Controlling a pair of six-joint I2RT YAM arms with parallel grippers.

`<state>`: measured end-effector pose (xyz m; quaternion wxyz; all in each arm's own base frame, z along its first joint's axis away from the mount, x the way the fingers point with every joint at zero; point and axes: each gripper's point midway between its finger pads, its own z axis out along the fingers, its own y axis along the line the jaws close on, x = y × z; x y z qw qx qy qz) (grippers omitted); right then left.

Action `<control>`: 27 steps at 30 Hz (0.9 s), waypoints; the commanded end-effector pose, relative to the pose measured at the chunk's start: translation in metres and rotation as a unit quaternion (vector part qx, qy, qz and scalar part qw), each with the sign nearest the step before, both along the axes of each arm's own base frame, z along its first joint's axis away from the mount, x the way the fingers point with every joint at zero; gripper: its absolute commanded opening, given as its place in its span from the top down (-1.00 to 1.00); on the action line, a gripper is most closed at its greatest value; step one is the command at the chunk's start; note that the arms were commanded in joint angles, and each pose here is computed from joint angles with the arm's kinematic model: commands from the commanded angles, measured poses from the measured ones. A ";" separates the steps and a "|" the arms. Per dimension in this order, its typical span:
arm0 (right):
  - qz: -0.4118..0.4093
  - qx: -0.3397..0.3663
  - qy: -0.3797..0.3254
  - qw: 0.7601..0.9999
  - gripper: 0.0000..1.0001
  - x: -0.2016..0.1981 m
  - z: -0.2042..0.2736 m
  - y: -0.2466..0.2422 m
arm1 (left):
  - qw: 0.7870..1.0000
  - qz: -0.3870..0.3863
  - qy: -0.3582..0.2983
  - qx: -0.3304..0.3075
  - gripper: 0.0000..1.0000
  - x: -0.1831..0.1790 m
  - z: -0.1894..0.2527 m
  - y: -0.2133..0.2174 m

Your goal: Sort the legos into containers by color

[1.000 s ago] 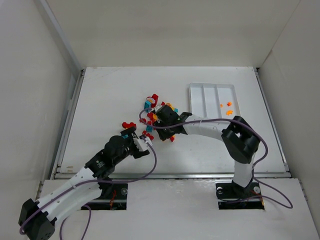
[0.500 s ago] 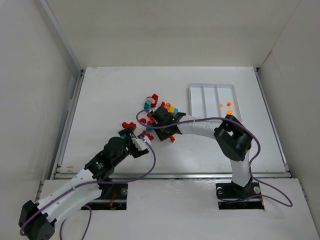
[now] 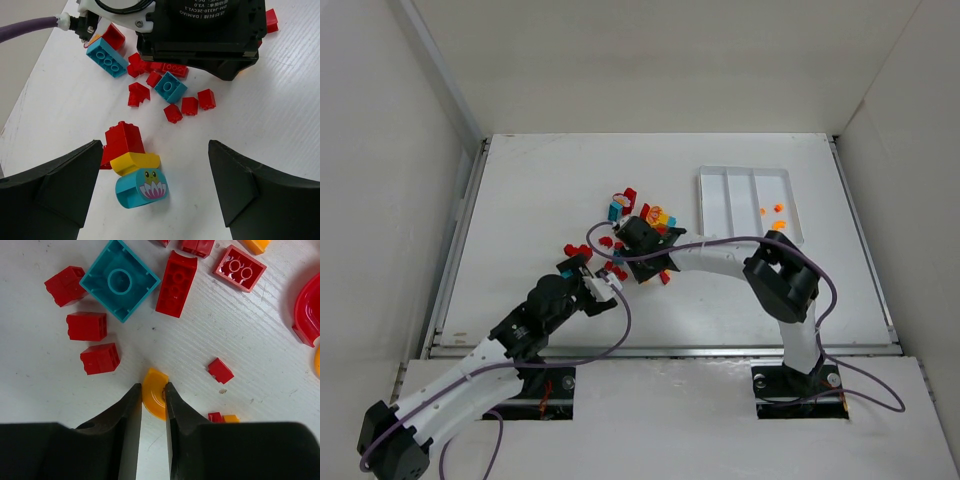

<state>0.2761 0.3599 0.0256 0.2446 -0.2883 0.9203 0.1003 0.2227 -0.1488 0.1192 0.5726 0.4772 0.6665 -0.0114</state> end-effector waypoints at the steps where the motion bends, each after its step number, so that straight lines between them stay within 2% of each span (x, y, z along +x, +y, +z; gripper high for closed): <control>1: -0.002 0.007 -0.001 1.000 0.85 -0.003 0.010 0.003 | 0.999 0.004 -0.020 -0.027 -0.69 0.003 0.012 -0.004; 10: -0.045 0.090 -0.026 0.995 0.91 0.035 0.074 -0.010 | 0.999 0.004 -0.023 -0.030 -0.69 0.003 0.014 -0.004; 15: -0.108 0.147 -0.052 0.982 0.91 0.077 0.123 -0.051 | 0.999 0.009 -0.028 -0.033 -0.69 0.004 0.017 -0.002; 16: -0.140 0.168 -0.070 0.973 0.91 0.096 0.143 -0.073 | 0.999 0.009 -0.028 -0.033 -0.69 0.004 0.017 -0.002; 20: -0.224 0.180 -0.104 0.952 0.93 0.136 0.168 -0.149 | 0.999 0.009 -0.028 -0.033 -0.69 0.004 0.017 -0.002; 22: -0.262 0.176 -0.112 0.942 0.93 0.149 0.168 -0.184 | 0.999 0.009 -0.028 -0.033 -0.69 0.005 0.017 -0.003; 23: -0.300 0.172 -0.119 0.931 0.93 0.162 0.168 -0.218 | 0.999 0.009 -0.024 -0.029 -0.69 0.005 0.014 -0.003; 27: -0.377 0.136 -0.105 0.910 0.93 0.183 0.140 -0.298 | 0.998 0.020 -0.042 -0.044 -0.69 0.013 0.025 -0.001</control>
